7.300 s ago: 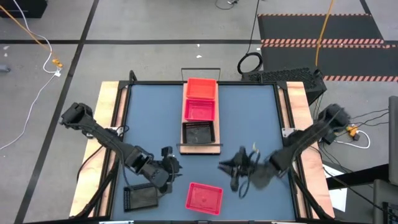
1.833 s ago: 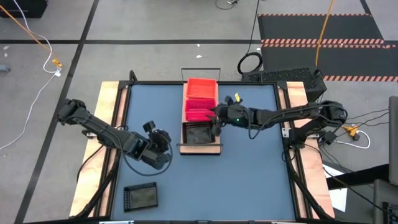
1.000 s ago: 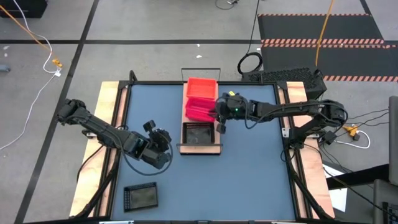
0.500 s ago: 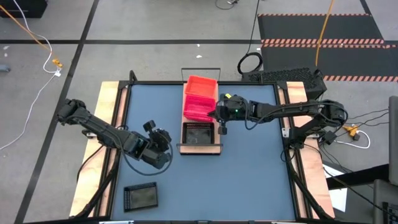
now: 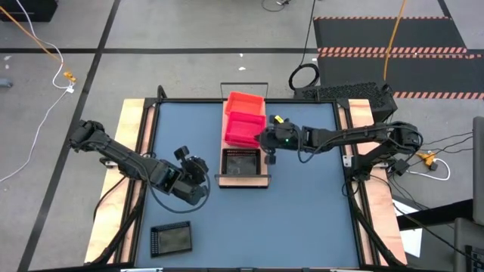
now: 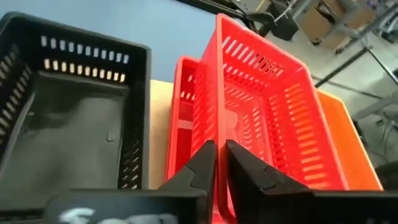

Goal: Stack baskets on shelf by color
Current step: Stack the red bin on the stacked red bins on the shelf, then stack the black bin on the stacked black bins on the shelf

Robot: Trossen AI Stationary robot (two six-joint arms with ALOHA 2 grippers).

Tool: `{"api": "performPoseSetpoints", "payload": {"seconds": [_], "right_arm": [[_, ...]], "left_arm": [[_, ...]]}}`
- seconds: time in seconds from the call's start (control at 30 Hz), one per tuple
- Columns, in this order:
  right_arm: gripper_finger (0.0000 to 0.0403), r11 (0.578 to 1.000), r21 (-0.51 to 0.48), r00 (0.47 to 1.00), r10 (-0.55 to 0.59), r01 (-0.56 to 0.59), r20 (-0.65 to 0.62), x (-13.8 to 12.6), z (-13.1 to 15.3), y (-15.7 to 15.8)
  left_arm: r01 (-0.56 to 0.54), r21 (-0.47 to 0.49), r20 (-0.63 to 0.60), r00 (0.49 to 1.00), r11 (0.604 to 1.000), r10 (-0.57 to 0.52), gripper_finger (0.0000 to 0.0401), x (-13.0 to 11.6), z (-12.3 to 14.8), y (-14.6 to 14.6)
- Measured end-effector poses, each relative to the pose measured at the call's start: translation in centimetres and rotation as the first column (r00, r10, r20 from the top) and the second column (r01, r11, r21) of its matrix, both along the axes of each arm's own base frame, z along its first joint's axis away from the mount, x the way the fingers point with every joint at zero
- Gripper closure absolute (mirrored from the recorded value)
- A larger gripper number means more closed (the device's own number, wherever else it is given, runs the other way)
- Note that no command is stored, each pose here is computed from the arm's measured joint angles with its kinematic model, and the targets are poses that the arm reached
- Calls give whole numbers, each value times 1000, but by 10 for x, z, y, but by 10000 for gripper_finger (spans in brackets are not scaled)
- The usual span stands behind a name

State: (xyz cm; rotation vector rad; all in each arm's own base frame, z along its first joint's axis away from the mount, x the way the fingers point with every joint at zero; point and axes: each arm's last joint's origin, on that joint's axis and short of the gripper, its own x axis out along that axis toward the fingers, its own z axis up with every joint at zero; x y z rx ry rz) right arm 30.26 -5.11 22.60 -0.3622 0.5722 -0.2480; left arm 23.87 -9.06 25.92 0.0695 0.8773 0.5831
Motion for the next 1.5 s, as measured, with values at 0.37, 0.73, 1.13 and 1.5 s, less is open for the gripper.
{"api": "performPoseSetpoints", "payload": {"seconds": [0.37, 0.73, 1.13, 1.5], "right_arm": [[270, 997, 69, 999, -46, 44, 22, 0, 0, 0], [247, 980, 199, 980, -34, -6, 195, -28, 23, 32], [253, 944, 278, 565, -134, -176, 814, -142, -10, 63], [253, 923, 211, 587, 20, -322, 809, -138, 33, 80]], "left_arm": [[-23, 58, -57, 998, 998, 26, 265, 2, -1, 16], [-181, 87, -107, 976, 980, 189, 265, 0, -4, 47], [-222, -120, -230, 954, 968, 190, 265, -20, -25, 26], [-365, -513, -381, 908, 777, 175, 265, -36, -23, -7]]}}
